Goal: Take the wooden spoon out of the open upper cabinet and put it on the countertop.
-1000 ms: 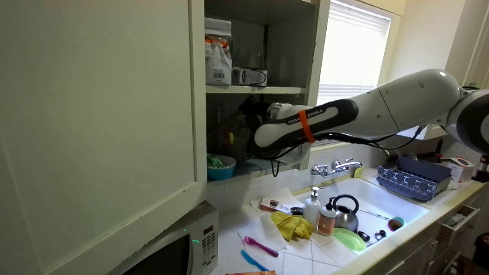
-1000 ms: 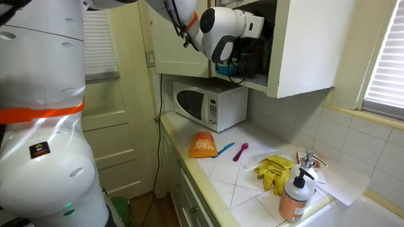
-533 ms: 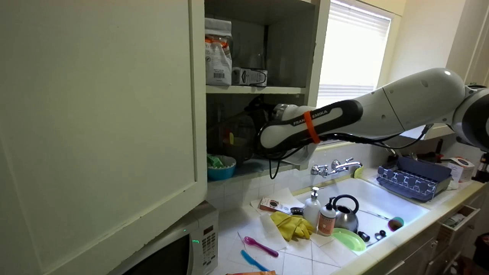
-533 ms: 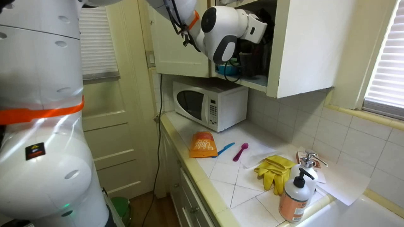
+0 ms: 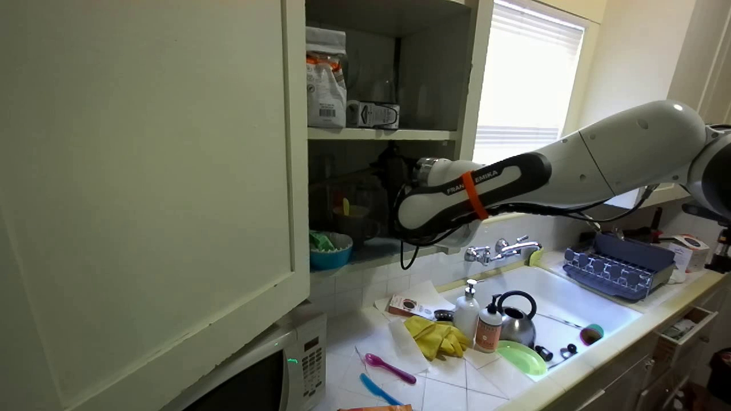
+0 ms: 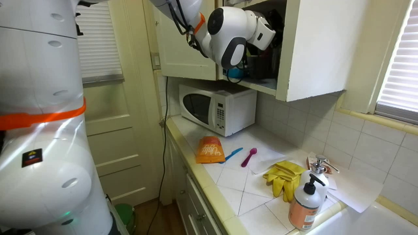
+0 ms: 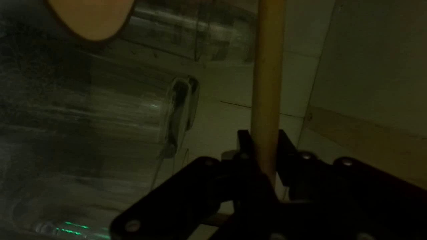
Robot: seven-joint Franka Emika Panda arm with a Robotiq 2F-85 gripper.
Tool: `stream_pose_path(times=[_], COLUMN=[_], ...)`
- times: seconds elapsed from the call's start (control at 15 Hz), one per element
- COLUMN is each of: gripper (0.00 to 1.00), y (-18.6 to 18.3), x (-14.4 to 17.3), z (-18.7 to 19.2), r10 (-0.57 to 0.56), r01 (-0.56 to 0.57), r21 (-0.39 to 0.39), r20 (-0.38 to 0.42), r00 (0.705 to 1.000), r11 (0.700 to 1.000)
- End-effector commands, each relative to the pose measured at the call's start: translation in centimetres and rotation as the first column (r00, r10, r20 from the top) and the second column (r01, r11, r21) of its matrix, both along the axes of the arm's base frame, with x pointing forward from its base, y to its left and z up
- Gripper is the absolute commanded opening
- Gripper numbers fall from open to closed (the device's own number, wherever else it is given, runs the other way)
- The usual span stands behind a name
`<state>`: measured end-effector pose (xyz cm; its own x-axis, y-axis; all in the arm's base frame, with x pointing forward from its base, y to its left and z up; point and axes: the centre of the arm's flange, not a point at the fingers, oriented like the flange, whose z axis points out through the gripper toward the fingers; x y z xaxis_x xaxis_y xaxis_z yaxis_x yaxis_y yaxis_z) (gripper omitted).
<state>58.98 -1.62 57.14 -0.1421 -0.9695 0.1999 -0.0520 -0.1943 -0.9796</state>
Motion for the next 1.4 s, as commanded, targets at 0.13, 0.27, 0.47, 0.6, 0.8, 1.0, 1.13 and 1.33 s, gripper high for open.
stream_pose_path(times=[0.13, 0.27, 0.47, 0.6, 0.8, 1.0, 1.13, 1.33], gripper=[0.05, 0.05, 0.05, 0.05, 0.05, 0.05, 0.05, 0.05], y=[-1.1, -1.1, -0.8, -0.4, 0.6, 2.2, 3.6, 5.8], x=[-2.3, -2.4, -3.1, -3.6, -4.7, -5.8, -6.3, -7.5], z=[-0.5, -0.5, -0.5, -0.6, -0.5, -0.4, -0.6, -1.2], r10=[0.035, 0.044, 0.013, -0.01, -0.049, -0.113, -0.159, -0.254], r01=[-0.038, -0.047, -0.015, 0.008, 0.043, 0.101, 0.146, 0.238], r21=[0.076, 0.096, 0.098, 0.105, 0.107, 0.116, 0.12, 0.141], r20=[0.038, 0.038, 0.02, 0.019, 0.053, 0.096, 0.108, 0.117], r00=[0.999, 0.998, 1.0, 1.0, 0.997, 0.989, 0.981, 0.96], r11=[0.996, 0.994, 0.995, 0.994, 0.993, 0.988, 0.982, 0.961])
